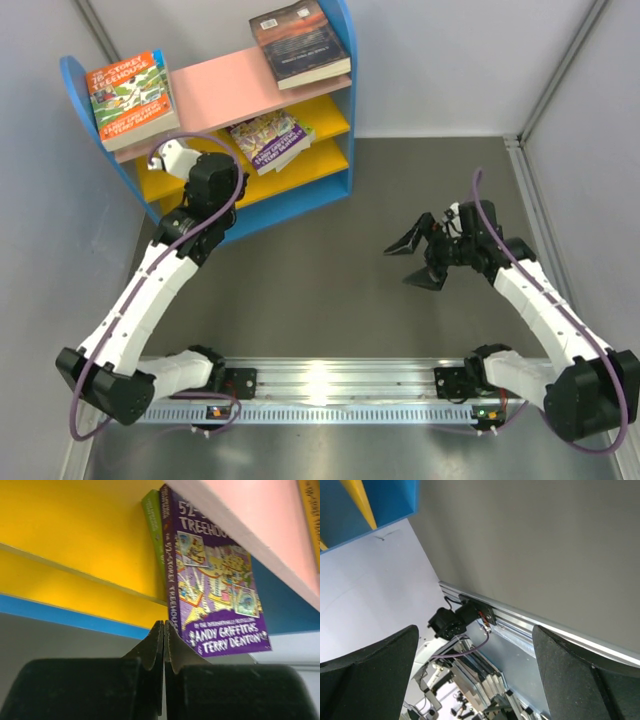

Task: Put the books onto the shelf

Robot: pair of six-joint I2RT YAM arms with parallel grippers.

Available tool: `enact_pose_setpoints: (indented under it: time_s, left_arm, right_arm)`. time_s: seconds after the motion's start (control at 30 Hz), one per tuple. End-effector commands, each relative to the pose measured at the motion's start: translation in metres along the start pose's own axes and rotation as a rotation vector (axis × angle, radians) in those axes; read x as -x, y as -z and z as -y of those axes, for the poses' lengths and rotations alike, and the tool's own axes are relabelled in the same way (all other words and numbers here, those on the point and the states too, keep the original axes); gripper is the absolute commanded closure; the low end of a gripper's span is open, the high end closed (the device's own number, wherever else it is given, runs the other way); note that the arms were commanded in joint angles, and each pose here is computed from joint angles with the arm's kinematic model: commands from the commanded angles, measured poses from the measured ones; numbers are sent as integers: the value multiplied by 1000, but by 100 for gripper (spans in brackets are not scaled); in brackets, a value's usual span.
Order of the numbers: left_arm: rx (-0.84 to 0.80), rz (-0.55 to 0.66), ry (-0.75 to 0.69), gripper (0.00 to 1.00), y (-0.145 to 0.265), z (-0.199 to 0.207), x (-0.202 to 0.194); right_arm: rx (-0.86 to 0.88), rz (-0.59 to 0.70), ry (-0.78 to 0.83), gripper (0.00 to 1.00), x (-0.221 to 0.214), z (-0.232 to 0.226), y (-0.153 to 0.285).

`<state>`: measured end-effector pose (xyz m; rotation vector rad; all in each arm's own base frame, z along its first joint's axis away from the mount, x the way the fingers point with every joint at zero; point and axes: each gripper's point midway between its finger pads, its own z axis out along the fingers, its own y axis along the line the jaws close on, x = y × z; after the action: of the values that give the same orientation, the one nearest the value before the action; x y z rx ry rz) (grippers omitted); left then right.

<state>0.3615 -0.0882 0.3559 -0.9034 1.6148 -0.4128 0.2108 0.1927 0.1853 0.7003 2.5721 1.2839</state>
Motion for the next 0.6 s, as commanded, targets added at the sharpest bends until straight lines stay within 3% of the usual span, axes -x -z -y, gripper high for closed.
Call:
enact_pose_setpoints:
  time_s: [0.0,0.57]
  left_arm:
    - [25,95,9,100,-15,-7,8]
    - [74,160,96,100,-78,-23,-14]
  right_arm:
    - [-6,-5,54,6,0,-8,5]
    - [-76,-44,80,6,1,2,5]
